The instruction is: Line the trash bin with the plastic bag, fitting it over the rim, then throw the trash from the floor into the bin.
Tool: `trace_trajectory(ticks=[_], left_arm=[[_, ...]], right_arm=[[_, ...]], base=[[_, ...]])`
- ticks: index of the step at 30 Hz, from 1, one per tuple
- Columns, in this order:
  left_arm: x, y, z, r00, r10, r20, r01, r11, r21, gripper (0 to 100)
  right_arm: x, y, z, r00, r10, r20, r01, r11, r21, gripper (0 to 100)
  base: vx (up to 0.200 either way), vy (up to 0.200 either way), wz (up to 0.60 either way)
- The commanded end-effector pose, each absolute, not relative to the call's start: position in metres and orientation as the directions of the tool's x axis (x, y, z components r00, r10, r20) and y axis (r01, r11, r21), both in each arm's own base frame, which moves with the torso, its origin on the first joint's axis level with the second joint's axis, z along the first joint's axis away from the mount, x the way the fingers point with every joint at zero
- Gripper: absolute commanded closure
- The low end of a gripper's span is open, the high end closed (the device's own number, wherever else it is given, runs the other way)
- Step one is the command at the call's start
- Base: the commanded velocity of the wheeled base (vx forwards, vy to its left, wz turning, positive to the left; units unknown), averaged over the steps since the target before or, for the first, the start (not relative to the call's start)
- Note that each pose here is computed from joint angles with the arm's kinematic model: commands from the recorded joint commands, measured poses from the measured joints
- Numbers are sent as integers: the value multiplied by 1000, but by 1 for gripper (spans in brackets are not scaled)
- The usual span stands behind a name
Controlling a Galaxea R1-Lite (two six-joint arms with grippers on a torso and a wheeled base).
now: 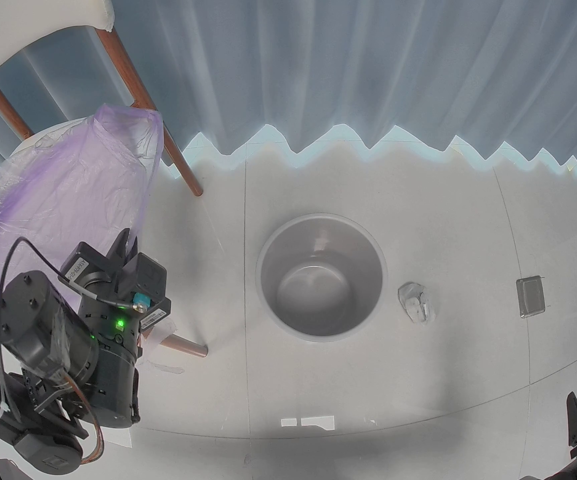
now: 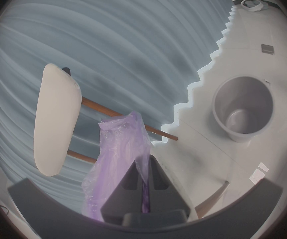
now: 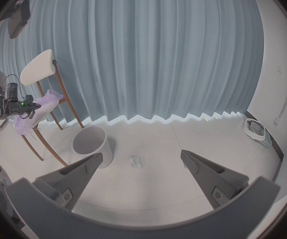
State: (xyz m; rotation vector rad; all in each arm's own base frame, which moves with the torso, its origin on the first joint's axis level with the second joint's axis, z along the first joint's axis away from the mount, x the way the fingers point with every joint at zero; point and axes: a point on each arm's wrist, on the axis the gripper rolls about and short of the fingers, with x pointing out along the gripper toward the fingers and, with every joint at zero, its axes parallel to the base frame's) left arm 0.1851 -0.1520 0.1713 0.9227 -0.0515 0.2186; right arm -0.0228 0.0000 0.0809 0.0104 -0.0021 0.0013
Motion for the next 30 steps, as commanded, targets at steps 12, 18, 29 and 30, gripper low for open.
trace_trajectory(ticks=[12, 18, 29, 30], left_arm=[[163, -141, 160, 988, 125, 86, -144, 603, 784, 100], [154, -150, 163, 993, 65, 95, -115, 618, 778, 100], [142, -145, 174, 995, -59, 86, -33, 609, 792, 100], [142, -140, 179, 993, -111, 48, 24, 577, 816, 100]], right_arm=[[-23, 0, 76, 1000, 2, 3, -2, 1000, 11, 0], [-23, 0, 76, 1000, 2, 3, -2, 1000, 11, 0], [-23, 0, 76, 1000, 2, 3, -2, 1000, 11, 0], [-23, 0, 76, 1000, 2, 3, -2, 1000, 11, 0]], base=[[0, 0, 0], [0, 0, 0], [0, 0, 0], [0, 0, 0]])
